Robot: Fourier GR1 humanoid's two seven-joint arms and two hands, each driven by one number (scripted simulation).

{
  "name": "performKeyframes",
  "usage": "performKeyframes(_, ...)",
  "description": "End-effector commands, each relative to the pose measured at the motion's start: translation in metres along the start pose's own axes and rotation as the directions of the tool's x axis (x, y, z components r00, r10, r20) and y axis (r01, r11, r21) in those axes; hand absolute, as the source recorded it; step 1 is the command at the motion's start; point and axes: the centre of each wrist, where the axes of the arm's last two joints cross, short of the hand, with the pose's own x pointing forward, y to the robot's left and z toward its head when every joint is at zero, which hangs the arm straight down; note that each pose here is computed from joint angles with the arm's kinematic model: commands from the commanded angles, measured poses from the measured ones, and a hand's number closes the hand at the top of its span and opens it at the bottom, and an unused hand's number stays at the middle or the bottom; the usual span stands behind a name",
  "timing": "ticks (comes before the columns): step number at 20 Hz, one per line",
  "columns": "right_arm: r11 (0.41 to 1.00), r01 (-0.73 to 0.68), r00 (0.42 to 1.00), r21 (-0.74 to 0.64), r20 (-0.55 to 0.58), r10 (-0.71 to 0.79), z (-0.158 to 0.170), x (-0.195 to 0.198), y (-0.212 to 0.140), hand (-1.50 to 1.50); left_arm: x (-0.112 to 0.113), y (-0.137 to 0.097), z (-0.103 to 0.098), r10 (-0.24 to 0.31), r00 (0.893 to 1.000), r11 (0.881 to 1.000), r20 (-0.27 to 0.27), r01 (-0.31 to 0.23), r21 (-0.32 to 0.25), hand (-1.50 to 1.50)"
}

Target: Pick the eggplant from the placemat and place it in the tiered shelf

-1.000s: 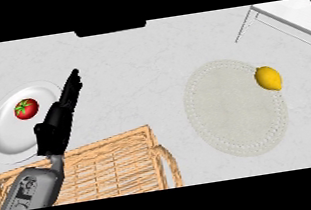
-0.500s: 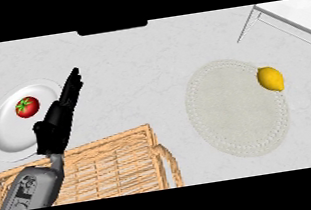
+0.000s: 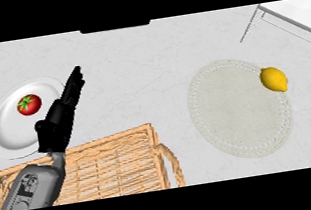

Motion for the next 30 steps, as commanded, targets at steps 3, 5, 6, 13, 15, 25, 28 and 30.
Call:
performKeyframes(3, 0.961, 0.265, 0.947, -0.083, -0.162, -0.276, -0.012, -0.012, -0.003, 1.50, -0.022, -0.009, 0.011, 0.006, 0.998, 1.000, -0.066, -0.006, 0.001, 0.00)
performKeyframes(5, 0.962, 0.257, 0.950, -0.091, -0.160, -0.269, -0.016, -0.043, 0.020, 1.50, -0.021, -0.009, 0.012, 0.028, 0.998, 0.999, -0.057, -0.028, -0.014, 0.00)
performKeyframes(6, 0.961, 0.261, 0.949, -0.095, -0.155, -0.273, -0.012, -0.031, 0.014, 1.50, -0.017, 0.001, 0.009, 0.022, 0.998, 1.000, -0.060, -0.022, 0.006, 0.00)
performKeyframes(13, 0.952, 0.283, 0.941, -0.117, -0.160, -0.300, -0.023, -0.059, 0.027, 1.50, -0.023, -0.017, 0.017, 0.022, 0.999, 1.000, -0.048, -0.022, -0.003, 0.00)
performKeyframes(15, 0.999, -0.004, 0.963, -0.034, -0.270, -0.005, -0.034, -0.090, 0.044, 1.50, -0.020, 0.000, 0.010, 0.021, 0.998, 1.000, -0.065, -0.021, -0.007, 0.00)
performKeyframes(25, 0.987, 0.101, 0.918, -0.126, -0.370, -0.141, -0.025, -0.073, 0.029, -1.50, -0.023, -0.016, 0.013, 0.013, 0.998, 1.000, -0.063, -0.012, 0.023, 0.00)
performKeyframes(28, 0.975, 0.165, 0.911, -0.151, -0.356, -0.209, -0.022, -0.085, 0.034, -1.50, -0.005, 0.003, 0.000, 0.035, 0.997, 0.999, -0.070, -0.034, 0.016, 0.00)
performKeyframes(30, 0.960, 0.232, 0.890, -0.157, -0.364, -0.275, -0.014, -0.080, 0.031, -1.50, -0.020, -0.010, 0.014, 0.036, 0.997, 0.999, -0.075, -0.034, 0.032, 0.00)
